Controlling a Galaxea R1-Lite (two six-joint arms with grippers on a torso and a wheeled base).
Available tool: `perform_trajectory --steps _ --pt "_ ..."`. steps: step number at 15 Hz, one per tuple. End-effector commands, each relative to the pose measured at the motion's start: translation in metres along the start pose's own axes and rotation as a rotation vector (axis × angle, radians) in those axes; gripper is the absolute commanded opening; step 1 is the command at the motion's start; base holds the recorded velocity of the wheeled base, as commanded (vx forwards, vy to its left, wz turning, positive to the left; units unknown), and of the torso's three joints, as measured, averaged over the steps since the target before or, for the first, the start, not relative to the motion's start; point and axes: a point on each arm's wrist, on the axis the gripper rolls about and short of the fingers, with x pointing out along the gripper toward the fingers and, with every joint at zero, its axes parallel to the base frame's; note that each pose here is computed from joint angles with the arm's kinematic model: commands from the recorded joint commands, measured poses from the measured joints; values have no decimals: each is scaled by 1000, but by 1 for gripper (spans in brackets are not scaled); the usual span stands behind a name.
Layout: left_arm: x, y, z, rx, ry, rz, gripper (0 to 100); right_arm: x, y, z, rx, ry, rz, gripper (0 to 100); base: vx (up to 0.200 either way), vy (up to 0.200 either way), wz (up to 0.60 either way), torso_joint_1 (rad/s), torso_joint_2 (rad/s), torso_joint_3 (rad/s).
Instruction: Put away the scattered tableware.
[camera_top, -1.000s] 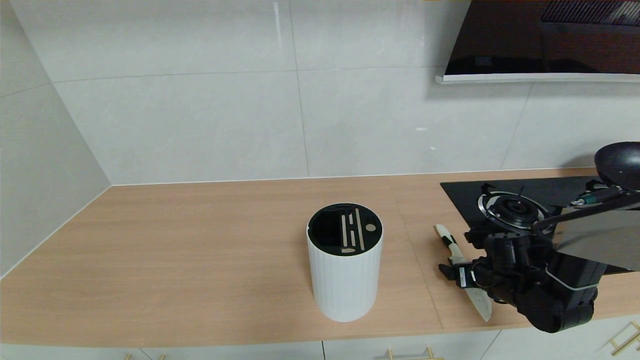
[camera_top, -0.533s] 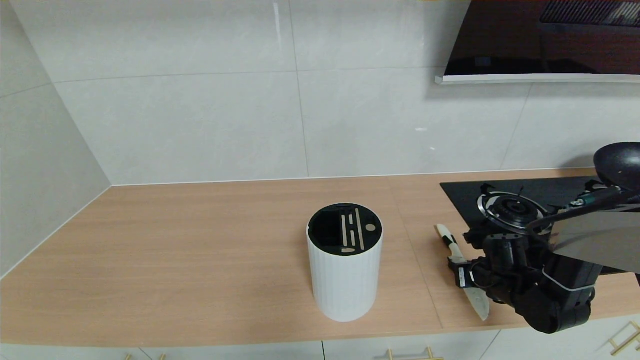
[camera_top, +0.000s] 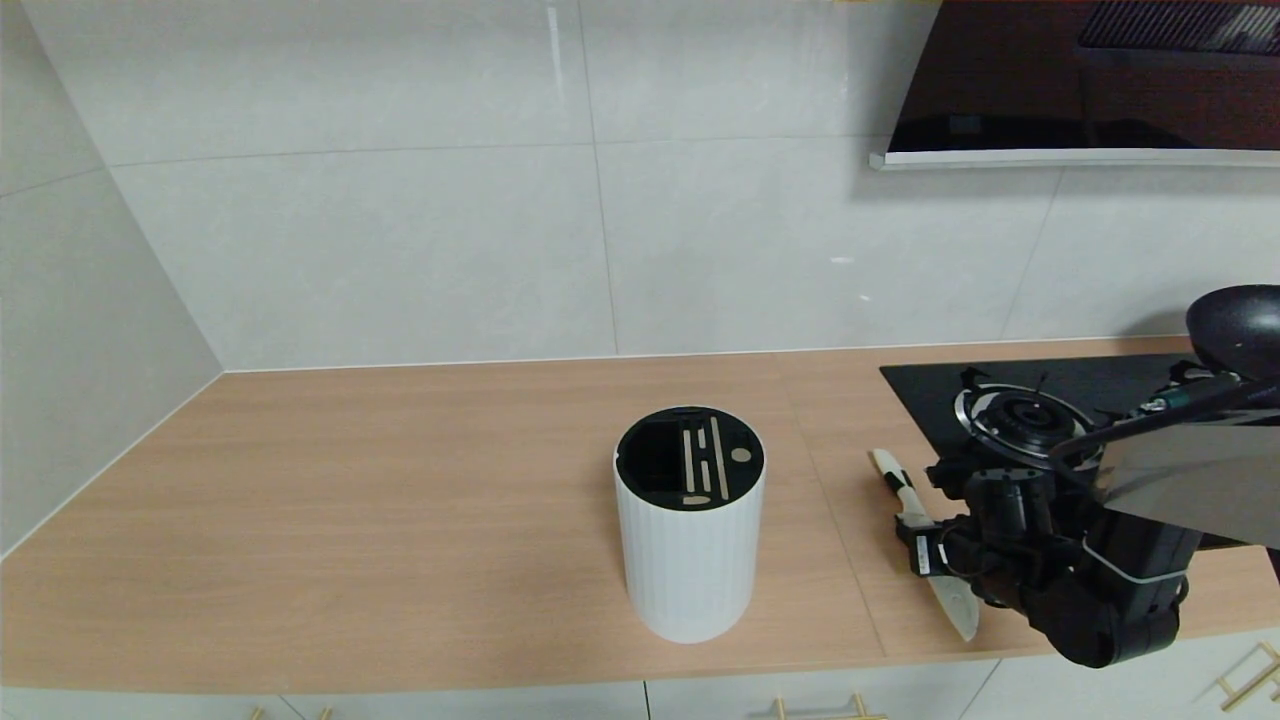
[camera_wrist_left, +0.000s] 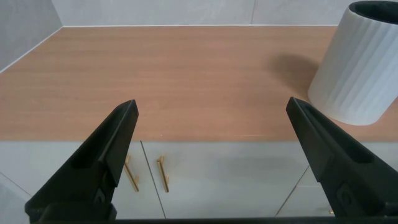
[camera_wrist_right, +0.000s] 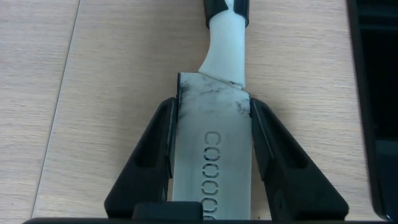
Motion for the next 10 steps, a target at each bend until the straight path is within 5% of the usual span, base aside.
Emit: perform_trajectory --steps 1,10 --pt "0 0 0 -1 2 0 100 -1 0 0 2 -19 2 0 0 0 0 0 0 0" --pt "0 0 0 -1 1 0 100 -23 -1 19 10 -139 3 0 0 0 0 0 0 0"
